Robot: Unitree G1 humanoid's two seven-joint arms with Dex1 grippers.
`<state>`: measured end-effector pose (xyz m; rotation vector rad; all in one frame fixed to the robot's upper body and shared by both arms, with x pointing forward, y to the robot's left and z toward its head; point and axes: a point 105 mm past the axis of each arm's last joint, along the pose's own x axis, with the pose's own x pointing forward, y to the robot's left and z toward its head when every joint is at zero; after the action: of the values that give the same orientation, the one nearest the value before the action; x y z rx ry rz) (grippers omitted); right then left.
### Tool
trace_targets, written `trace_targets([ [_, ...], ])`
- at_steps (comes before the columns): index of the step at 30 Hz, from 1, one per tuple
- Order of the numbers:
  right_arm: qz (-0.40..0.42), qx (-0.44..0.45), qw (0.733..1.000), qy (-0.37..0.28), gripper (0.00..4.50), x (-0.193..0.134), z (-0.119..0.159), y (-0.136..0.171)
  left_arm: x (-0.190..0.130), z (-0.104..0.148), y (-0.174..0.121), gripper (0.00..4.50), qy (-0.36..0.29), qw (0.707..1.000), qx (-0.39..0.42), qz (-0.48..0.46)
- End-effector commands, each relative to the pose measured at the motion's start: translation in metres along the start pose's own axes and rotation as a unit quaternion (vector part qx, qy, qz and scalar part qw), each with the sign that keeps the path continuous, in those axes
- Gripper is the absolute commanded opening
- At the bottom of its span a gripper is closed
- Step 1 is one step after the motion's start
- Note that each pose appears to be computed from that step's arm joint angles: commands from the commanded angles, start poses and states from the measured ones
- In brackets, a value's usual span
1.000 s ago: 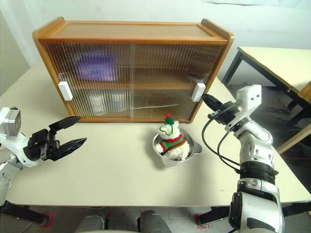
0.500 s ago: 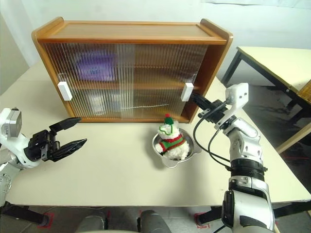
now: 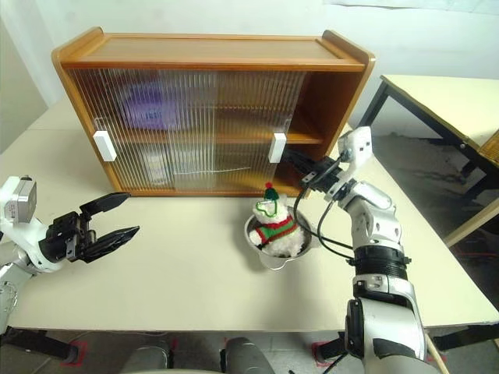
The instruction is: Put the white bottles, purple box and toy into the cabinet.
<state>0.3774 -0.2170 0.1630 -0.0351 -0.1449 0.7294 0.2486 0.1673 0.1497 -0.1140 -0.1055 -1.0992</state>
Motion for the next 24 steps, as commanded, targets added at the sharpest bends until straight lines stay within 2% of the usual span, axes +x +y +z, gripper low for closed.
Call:
trace_targets([
  [1,0.025,0.006,1.0,0.001,0.03,0.009,0.001,0.01,0.001,-0.006,-0.003,4.5,0.014,1.0,-0.005,-0.004],
  [16,0.069,0.014,0.997,0.005,0.03,0.027,0.0,0.024,-0.002,-0.01,0.001,4.5,0.013,1.0,-0.004,0.003],
  [24,0.095,0.023,0.995,-0.01,0.03,0.049,0.003,0.036,-0.002,-0.01,0.003,4.5,0.014,1.0,-0.001,0.005],
])
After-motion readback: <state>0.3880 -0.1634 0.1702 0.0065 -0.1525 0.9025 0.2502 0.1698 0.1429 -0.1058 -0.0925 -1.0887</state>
